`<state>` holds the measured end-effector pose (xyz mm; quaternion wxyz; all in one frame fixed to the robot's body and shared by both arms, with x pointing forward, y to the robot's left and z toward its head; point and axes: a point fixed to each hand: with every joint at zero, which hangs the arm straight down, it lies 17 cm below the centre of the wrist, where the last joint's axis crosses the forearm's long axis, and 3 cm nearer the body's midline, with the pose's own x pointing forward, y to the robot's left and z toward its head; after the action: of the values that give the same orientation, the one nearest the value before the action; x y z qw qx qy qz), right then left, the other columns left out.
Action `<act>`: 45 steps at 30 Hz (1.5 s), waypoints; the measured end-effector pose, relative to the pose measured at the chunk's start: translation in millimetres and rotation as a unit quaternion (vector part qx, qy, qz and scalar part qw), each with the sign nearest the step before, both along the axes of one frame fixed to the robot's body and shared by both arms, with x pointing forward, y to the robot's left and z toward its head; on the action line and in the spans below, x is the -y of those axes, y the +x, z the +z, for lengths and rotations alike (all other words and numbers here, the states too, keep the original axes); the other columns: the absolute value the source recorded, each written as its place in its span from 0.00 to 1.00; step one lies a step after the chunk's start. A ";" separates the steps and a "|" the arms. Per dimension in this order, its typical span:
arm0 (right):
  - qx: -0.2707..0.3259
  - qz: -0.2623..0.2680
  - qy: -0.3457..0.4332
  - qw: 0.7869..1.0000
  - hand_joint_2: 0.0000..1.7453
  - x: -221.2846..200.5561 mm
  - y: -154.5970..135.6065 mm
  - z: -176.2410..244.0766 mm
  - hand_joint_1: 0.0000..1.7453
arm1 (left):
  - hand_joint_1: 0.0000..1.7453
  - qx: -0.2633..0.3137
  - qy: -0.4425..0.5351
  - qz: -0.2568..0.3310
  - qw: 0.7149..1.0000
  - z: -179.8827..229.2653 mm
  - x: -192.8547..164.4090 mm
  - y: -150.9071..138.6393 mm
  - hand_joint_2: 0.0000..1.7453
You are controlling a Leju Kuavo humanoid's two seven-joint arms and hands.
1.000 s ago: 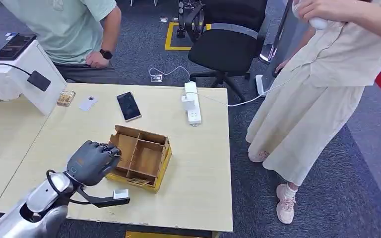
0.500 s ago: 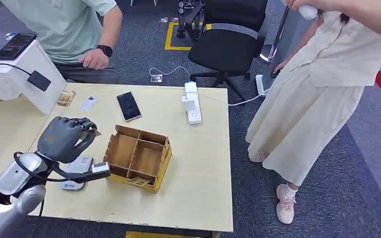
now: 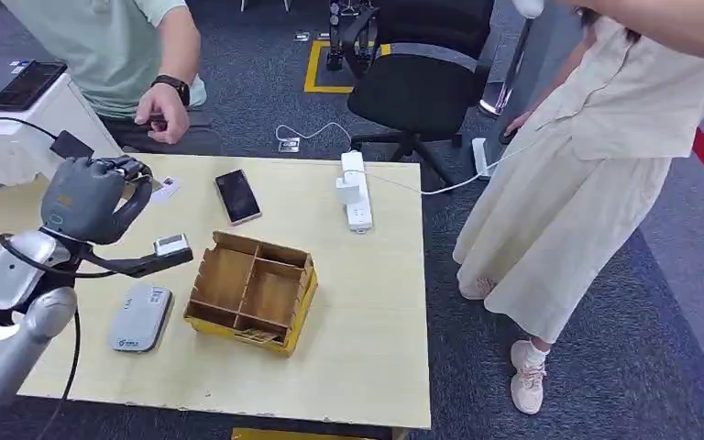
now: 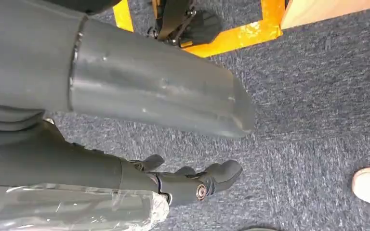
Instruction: Pass the card to the sensor for recognition and then transmit it.
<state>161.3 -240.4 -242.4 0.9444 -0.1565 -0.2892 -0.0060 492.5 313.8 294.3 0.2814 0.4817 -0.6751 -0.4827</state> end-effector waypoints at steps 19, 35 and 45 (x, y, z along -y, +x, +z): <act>-0.002 0.004 0.005 1.000 0.00 -6.8 -1.3 -0.3 0.00 | 1.00 0.047 -0.069 0.040 0.996 12.3 3.2 27.4 1.00; -0.002 0.000 0.008 1.000 0.00 -10.1 -2.5 -0.2 0.00 | 1.00 0.076 -0.096 0.042 0.992 17.1 21.8 33.1 1.00; -0.004 0.000 0.007 1.000 0.00 -11.2 -4.9 -0.6 0.00 | 0.00 0.082 -0.117 0.042 0.989 21.7 29.8 36.3 1.00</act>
<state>156.4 -229.1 -242.9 0.9466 -0.1498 -0.2853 -0.0078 528.8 283.9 316.0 0.2995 0.5118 -0.7267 -0.3468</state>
